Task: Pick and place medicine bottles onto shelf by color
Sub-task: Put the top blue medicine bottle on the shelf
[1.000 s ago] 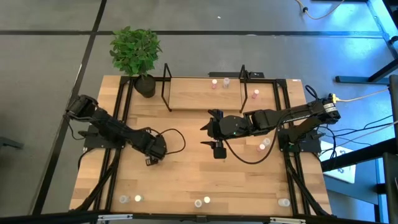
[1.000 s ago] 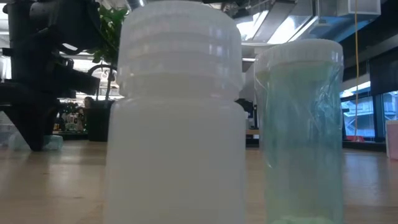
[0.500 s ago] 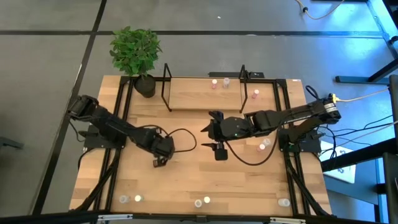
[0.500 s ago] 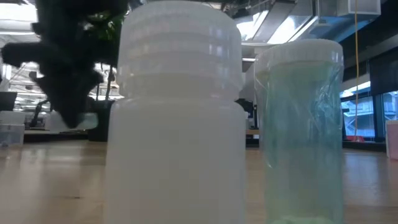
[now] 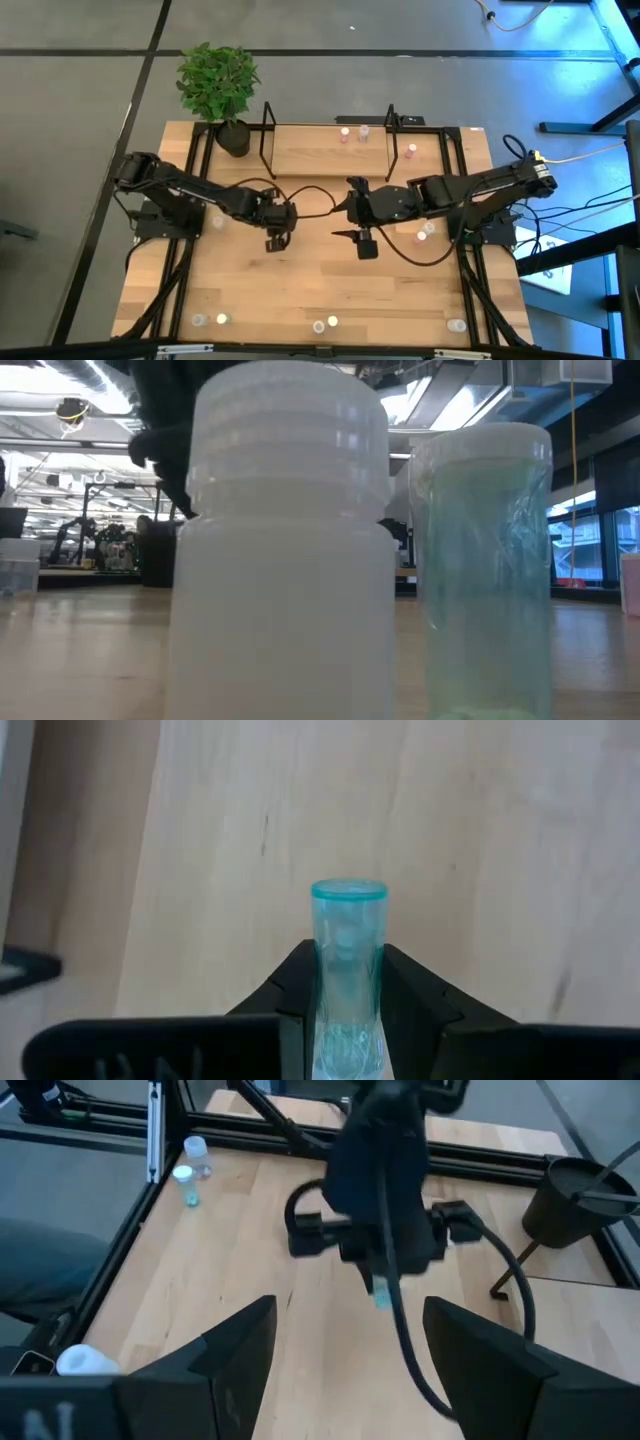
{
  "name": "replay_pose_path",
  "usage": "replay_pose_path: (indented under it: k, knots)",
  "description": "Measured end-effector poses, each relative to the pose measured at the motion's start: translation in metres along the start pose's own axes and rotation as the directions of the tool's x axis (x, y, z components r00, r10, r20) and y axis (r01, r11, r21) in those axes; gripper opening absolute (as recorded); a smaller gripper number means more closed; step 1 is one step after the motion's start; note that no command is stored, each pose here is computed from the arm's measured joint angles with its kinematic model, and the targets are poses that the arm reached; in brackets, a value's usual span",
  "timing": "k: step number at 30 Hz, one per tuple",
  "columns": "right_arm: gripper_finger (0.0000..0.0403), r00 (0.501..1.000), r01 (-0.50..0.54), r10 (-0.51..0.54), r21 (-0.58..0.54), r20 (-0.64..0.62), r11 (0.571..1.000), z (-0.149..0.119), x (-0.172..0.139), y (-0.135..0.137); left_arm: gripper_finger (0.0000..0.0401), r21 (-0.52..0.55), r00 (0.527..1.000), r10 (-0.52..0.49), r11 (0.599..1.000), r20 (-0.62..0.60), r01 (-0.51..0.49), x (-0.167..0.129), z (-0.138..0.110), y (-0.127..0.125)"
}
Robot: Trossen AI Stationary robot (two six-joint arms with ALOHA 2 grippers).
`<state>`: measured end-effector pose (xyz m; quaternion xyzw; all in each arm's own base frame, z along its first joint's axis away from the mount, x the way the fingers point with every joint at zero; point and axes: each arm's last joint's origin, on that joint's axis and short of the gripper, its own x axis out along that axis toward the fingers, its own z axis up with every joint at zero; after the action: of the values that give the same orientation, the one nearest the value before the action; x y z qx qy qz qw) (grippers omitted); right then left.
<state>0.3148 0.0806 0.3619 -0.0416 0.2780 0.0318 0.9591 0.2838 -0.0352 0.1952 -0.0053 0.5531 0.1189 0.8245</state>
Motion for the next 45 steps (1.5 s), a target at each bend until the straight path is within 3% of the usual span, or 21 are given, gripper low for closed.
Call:
replay_pose_path:
  k: [9, 18, 31, 38, 45]
  knots:
    - [0.0255, 0.999, 0.004, -0.003, 0.017, -0.049, 1.0, -0.005, -0.002, -0.001, 0.0067, 0.098, 0.998, 0.037, 0.995, -0.049, -0.032, 0.042, 0.03, -0.001]
    - [0.0255, 0.997, 0.006, -0.005, 0.014, -0.071, 1.0, -0.007, -0.002, -0.001, 0.0068, 0.199, 0.998, -0.041, 0.979, -0.056, 0.051, 0.057, 0.059, -0.015]
    - [0.0255, 0.987, 0.023, -0.023, -0.004, -0.157, 1.0, -0.015, -0.003, -0.002, 0.0068, 0.244, 0.991, -0.056, 0.966, -0.12, 0.084, 0.077, 0.063, -0.025]
    - [0.0255, 0.958, 0.174, -0.166, 0.014, -0.235, 0.985, -0.024, -0.005, -0.007, 0.0068, 0.236, 0.993, -0.075, 0.967, -0.09, 0.094, 0.078, 0.066, -0.025]
    - [0.0255, 0.954, 0.188, -0.18, 0.009, -0.239, 0.982, -0.025, -0.006, -0.007, 0.0068, 0.245, 0.992, -0.116, 0.962, -0.044, 0.123, 0.079, 0.071, -0.027]
